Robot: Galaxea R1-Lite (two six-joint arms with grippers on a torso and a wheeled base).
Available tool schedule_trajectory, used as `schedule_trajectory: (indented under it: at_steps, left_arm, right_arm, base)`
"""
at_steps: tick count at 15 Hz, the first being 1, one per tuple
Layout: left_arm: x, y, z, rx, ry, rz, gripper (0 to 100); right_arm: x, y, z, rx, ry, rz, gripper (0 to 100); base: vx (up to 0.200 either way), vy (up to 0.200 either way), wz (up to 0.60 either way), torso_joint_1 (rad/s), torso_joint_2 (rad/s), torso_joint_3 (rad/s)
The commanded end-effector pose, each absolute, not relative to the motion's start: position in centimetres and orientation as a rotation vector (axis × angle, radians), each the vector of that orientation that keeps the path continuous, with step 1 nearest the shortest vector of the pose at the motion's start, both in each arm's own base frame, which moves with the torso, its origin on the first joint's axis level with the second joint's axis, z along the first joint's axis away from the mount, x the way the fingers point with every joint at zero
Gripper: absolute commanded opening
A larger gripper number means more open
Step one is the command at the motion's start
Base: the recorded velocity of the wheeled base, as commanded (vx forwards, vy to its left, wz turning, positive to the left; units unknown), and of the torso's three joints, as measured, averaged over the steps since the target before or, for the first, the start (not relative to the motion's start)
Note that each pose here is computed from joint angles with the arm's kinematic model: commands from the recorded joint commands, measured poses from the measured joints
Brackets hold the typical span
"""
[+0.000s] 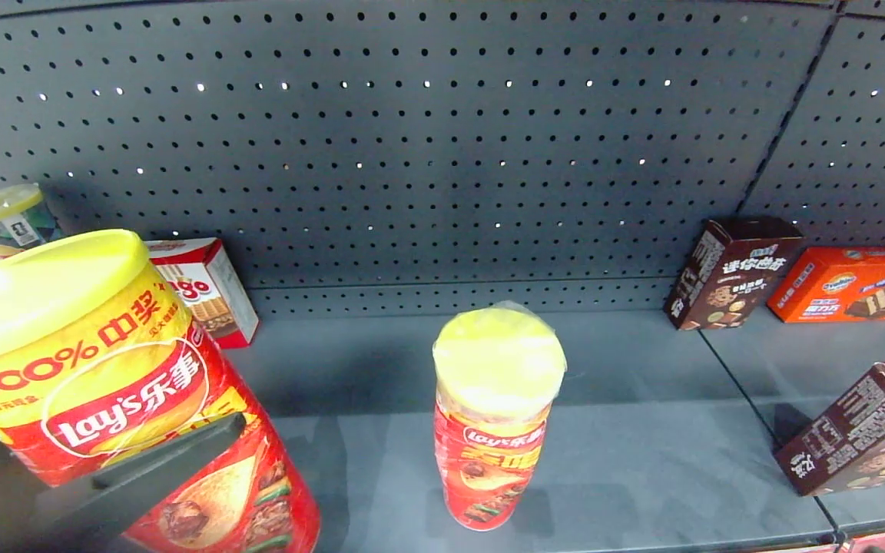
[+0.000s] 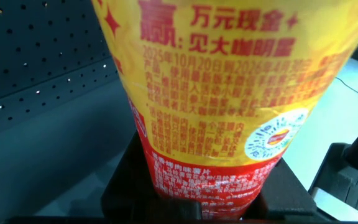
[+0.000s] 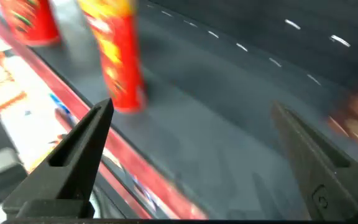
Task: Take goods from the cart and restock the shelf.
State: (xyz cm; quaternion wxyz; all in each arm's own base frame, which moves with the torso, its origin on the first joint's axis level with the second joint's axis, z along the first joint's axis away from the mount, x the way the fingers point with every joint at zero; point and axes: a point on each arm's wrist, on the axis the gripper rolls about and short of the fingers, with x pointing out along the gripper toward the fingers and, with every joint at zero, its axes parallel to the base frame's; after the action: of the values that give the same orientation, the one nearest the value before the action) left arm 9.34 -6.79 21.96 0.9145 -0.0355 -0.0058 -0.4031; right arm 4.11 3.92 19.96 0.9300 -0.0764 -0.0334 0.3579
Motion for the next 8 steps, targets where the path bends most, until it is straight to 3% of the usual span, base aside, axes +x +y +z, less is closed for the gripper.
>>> schedule_trajectory:
  at_steps: [1,8]
  left_arm:
    - [9.5,-6.9,22.1,-0.073,-0.011,-0.832,0]
    - [9.5,-7.0,23.2,-0.079,-0.047,-0.836,0]
  right_arm:
    - [1.6,1.3,18.8,-0.114,-0.141,0.659,100]
    - [-1.2,-1.5,9.6,-0.073,-0.131,0.414,100]
  base:
    - [0.0,0.0,0.0,0.0,0.0,0.0]
    - [0.0,0.0,0.0,0.0,0.0,0.0]
